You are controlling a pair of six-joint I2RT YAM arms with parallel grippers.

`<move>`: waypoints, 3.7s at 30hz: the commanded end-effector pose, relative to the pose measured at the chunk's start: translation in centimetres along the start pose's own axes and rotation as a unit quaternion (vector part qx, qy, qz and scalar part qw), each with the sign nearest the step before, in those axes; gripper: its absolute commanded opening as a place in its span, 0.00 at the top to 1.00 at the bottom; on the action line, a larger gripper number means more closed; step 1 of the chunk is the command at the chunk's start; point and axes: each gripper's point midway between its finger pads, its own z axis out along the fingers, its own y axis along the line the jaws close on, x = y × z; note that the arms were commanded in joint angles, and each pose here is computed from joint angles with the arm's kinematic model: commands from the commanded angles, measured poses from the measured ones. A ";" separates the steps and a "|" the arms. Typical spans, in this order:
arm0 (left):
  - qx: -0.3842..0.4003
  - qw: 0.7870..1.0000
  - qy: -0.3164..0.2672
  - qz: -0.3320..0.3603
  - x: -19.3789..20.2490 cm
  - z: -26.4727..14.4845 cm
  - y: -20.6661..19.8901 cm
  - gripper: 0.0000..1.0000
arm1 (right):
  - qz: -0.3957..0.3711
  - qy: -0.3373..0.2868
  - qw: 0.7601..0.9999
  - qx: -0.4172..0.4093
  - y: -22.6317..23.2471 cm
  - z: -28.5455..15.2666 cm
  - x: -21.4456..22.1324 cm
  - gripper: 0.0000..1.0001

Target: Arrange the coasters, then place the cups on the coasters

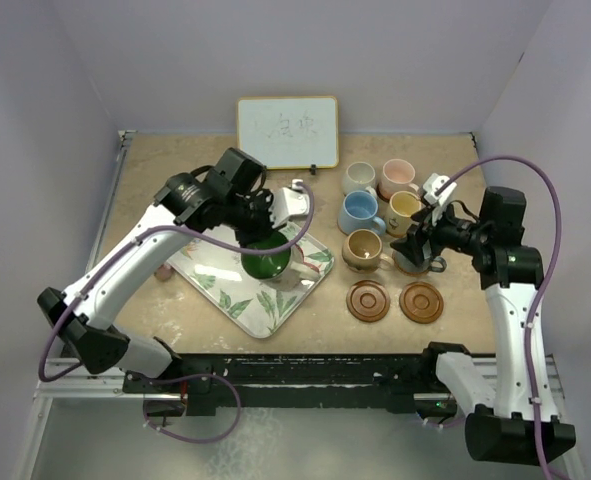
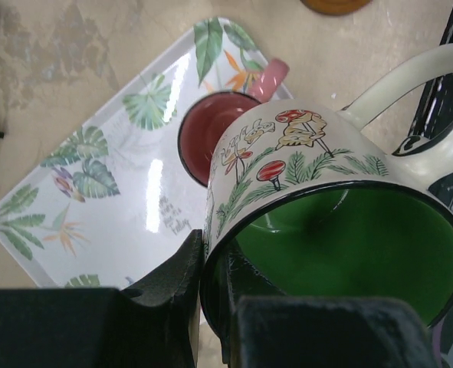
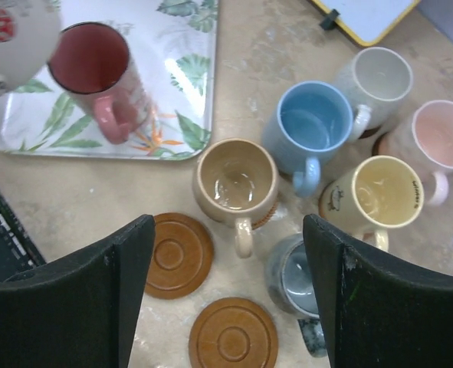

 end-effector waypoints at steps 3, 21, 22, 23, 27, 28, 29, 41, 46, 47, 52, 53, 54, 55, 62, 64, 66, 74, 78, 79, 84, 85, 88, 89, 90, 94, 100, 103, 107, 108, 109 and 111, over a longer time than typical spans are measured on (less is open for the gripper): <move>0.008 0.987 -0.159 -0.008 -10.0 -0.6 1.6 0.97 | -0.012 0.005 1.000 -0.013 2.0 -1.6 -0.6 0.21; -0.029 0.983 -0.174 -0.054 -15.5 4.6 4.4 0.97 | -0.040 0.004 0.993 -0.111 6.4 -0.2 1.0 0.28; -0.029 0.983 -0.172 -0.053 -15.6 4.9 4.3 0.97 | -0.046 0.007 0.993 -0.107 6.3 -0.1 1.1 0.28; -0.028 0.984 -0.170 -0.052 -15.8 5.2 4.1 0.97 | -0.051 0.007 0.993 -0.104 6.2 0.1 1.1 0.29; -0.028 0.985 -0.161 -0.050 -16.3 6.0 3.8 0.97 | -0.073 0.020 0.993 -0.087 5.5 1.2 1.2 0.31; -0.028 0.986 -0.157 -0.049 -16.4 6.1 3.7 0.97 | -0.082 0.029 0.992 -0.086 5.6 1.5 1.3 0.32; -0.028 0.987 -0.154 -0.049 -16.5 6.2 3.6 0.97 | -0.090 0.042 0.992 -0.083 5.5 1.8 1.5 0.33; 0.001 0.989 -0.135 -0.059 -16.5 7.5 2.5 0.97 | -0.140 0.082 0.984 -0.077 5.4 2.9 3.3 0.40; 0.015 0.989 -0.130 -0.061 -16.6 8.0 2.1 0.97 | -0.156 0.098 0.980 -0.081 5.6 3.3 3.7 0.41; 0.018 0.989 -0.131 -0.062 -16.6 8.1 2.0 0.97 | -0.159 0.101 0.979 -0.082 5.6 3.4 3.7 0.41; 0.032 0.990 -0.126 -0.060 -16.6 8.6 1.4 0.97 | -0.167 0.106 0.976 -0.085 5.7 4.0 3.8 0.42; 0.035 0.990 -0.126 -0.060 -16.7 8.6 1.3 0.97 | -0.169 0.107 0.976 -0.088 5.8 4.2 3.8 0.42; 0.040 0.989 -0.126 -0.060 -16.7 8.7 1.1 0.97 | -0.169 0.108 0.976 -0.089 5.8 4.3 3.8 0.42; 0.043 0.989 -0.125 -0.059 -16.7 8.8 1.0 0.97 | -0.169 0.110 0.975 -0.090 5.8 4.4 3.9 0.43; 0.050 0.990 -0.120 -0.060 -16.7 9.2 0.7 0.97 | -0.170 0.121 0.972 -0.105 6.2 5.0 4.3 0.48; 0.051 0.990 -0.121 -0.059 -16.8 9.1 0.7 0.97 | -0.170 0.128 0.971 -0.109 6.4 5.2 4.7 0.48; 0.053 0.989 -0.122 -0.059 -16.8 9.2 0.6 0.97 | -0.170 0.131 0.970 -0.109 6.4 5.3 5.0 0.49; 0.061 0.989 -0.120 -0.062 -16.8 9.3 0.3 0.97 | -0.165 0.133 0.971 -0.109 6.4 5.8 5.7 0.63; 0.062 0.989 -0.119 -0.062 -16.7 9.3 0.3 0.97 | -0.162 0.131 0.972 -0.109 6.5 5.9 5.7 0.77; 0.063 0.989 -0.118 -0.063 -16.7 9.4 0.2 0.97 | -0.162 0.132 0.972 -0.108 6.4 6.0 5.8 0.82; 0.062 0.990 -0.117 -0.058 -16.5 9.3 0.2 0.97 | -0.162 0.132 0.972 -0.106 6.5 5.9 6.2 1.00; 0.060 0.990 -0.117 -0.056 -16.4 9.2 0.2 0.97 | -0.162 0.130 0.972 -0.109 6.7 5.9 6.3 1.00; 0.055 0.990 -0.123 -0.046 -16.6 8.8 0.4 0.88 | -0.153 0.123 0.974 -0.115 7.3 5.4 6.5 1.00; 0.054 0.990 -0.125 -0.043 -16.6 8.6 0.5 0.84 | -0.155 0.121 0.974 -0.111 7.3 5.3 6.7 1.00; 0.050 0.989 -0.130 -0.038 -16.8 8.1 0.6 0.78 | -0.158 0.114 0.975 -0.105 7.3 5.0 6.6 1.00; 0.032 0.989 -0.146 -0.020 -17.3 6.6 1.2 0.65 | -0.160 0.098 0.979 -0.082 6.9 4.2 6.8 1.00; -0.003 0.986 -0.164 -0.020 -16.9 4.2 3.3 0.56 | -0.140 0.076 0.985 -0.069 6.4 2.4 7.1 1.00; -0.010 0.986 -0.166 -0.024 -16.3 3.8 3.8 0.54 | -0.131 0.083 0.986 -0.060 5.7 1.3 8.0 1.00; -0.016 0.986 -0.166 -0.027 -15.5 3.7 3.9 0.53 | -0.129 0.100 0.985 -0.048 4.9 0.2 9.7 1.00; -0.018 0.986 -0.166 -0.027 -15.4 3.8 4.0 0.53 | -0.128 0.105 0.985 -0.051 5.0 0.0 10.2 1.00; -0.020 0.986 -0.166 -0.028 -15.2 3.8 4.0 0.53 | -0.126 0.112 0.984 -0.052 4.9 -0.2 10.7 1.00; -0.023 0.985 -0.168 -0.028 -15.1 3.6 4.2 0.53 | -0.122 0.125 0.983 -0.058 5.0 -0.6 11.7 1.00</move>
